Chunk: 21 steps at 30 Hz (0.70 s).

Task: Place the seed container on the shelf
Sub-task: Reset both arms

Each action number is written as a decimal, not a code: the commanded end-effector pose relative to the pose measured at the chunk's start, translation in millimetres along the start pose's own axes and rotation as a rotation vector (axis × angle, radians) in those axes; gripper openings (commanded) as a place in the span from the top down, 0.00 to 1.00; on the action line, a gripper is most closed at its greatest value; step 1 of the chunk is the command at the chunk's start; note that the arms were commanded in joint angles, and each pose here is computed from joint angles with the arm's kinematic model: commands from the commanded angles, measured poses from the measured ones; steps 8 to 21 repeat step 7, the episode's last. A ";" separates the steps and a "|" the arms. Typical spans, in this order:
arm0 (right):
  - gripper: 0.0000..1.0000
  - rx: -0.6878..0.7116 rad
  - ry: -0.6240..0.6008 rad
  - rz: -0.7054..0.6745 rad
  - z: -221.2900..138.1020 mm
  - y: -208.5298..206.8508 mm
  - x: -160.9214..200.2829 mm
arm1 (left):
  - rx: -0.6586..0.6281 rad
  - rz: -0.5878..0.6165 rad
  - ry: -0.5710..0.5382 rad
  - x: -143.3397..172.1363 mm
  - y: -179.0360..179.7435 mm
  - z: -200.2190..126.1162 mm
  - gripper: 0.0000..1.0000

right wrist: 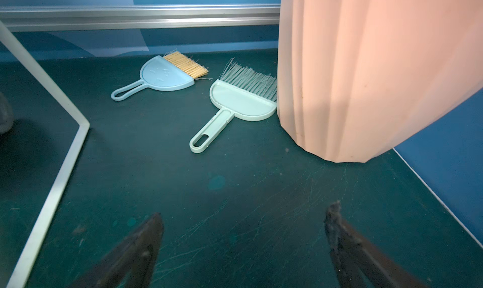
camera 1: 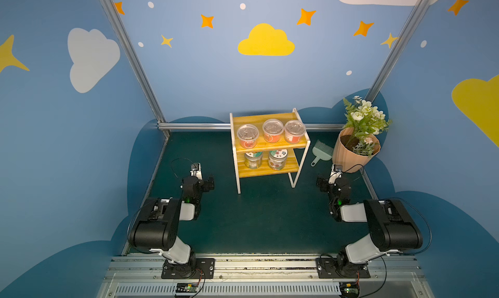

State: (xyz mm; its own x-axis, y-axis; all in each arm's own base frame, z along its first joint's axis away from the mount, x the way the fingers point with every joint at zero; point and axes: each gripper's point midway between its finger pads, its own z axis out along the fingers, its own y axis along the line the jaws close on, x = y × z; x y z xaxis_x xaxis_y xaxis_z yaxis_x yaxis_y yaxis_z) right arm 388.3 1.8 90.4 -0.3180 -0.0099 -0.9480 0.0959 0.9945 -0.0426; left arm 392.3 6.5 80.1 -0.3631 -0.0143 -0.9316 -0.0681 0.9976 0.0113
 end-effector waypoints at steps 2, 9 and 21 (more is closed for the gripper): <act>0.02 0.009 -0.015 -0.006 3.1 0.0 -6.4 | 0.005 0.008 -0.015 -5.0 -0.3 0.5 0.00; 0.02 0.008 -0.016 -0.007 2.9 0.4 -6.7 | 0.004 0.009 -0.016 -4.9 0.0 -0.2 0.00; 0.02 0.008 -0.016 -0.007 2.9 0.4 -6.7 | 0.004 0.009 -0.016 -4.9 0.0 -0.2 0.00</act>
